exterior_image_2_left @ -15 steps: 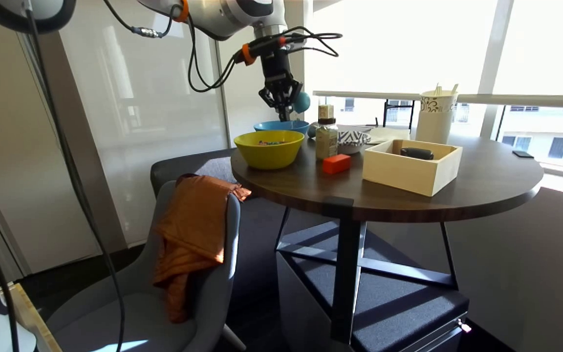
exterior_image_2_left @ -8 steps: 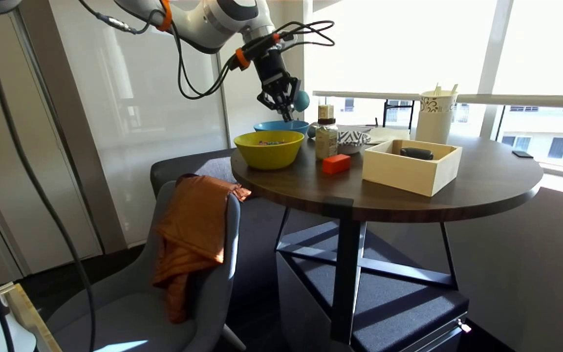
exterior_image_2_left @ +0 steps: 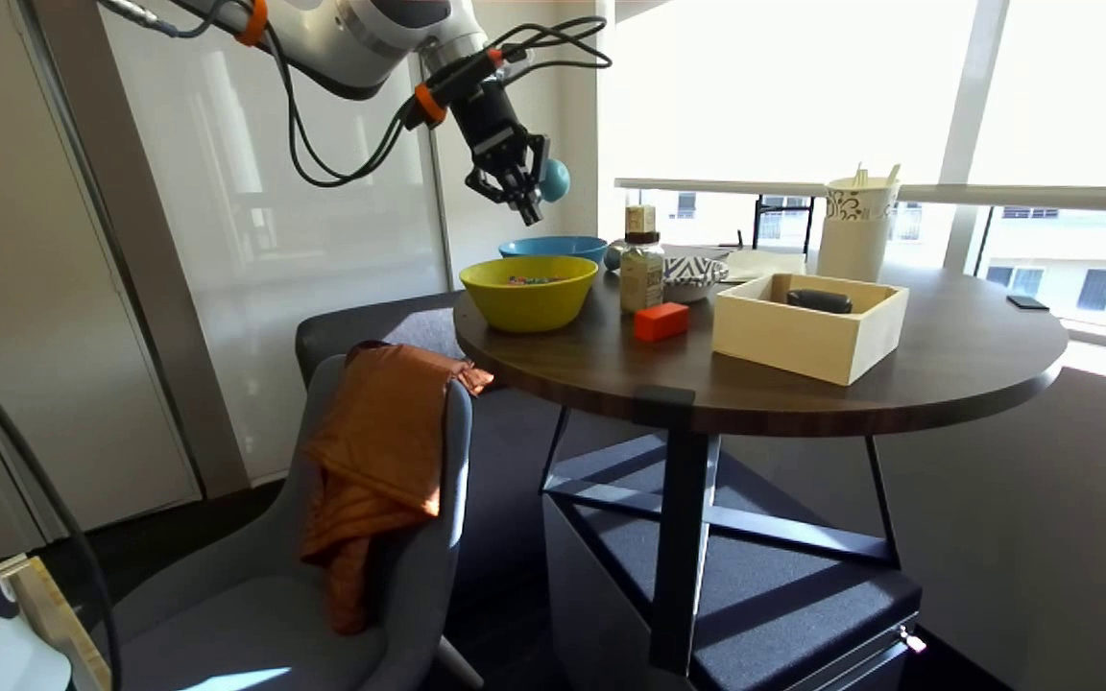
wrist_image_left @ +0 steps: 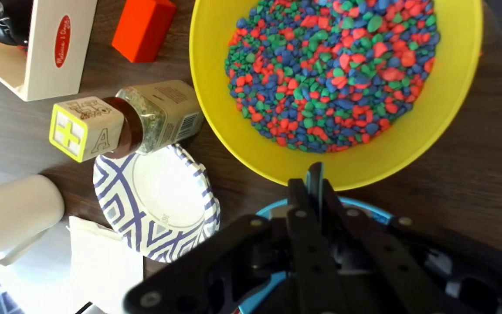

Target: Put one scoop of the contents of the yellow bowl in the blue bowl

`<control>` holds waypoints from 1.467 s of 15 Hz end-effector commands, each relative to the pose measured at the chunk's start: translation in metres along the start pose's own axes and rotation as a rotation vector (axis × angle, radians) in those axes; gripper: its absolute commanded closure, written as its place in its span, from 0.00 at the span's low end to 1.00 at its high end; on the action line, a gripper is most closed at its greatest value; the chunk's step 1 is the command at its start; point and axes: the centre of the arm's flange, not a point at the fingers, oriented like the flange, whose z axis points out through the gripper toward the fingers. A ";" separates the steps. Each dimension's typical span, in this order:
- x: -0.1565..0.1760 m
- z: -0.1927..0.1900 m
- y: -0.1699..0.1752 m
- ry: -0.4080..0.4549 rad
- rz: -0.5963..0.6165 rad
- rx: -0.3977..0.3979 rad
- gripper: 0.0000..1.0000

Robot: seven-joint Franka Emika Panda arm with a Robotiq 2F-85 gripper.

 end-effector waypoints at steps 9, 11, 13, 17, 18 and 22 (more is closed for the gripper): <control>-0.100 0.003 0.083 -0.131 -0.233 0.590 0.98; -0.119 0.008 0.096 -0.182 -0.305 0.663 0.98; -0.133 0.009 0.102 -0.240 -0.384 0.722 0.98; -0.150 0.015 0.091 -0.266 -0.379 0.754 0.91; -0.149 0.016 0.091 -0.267 -0.379 0.754 0.91; -0.145 0.019 0.094 -0.277 -0.423 0.836 0.98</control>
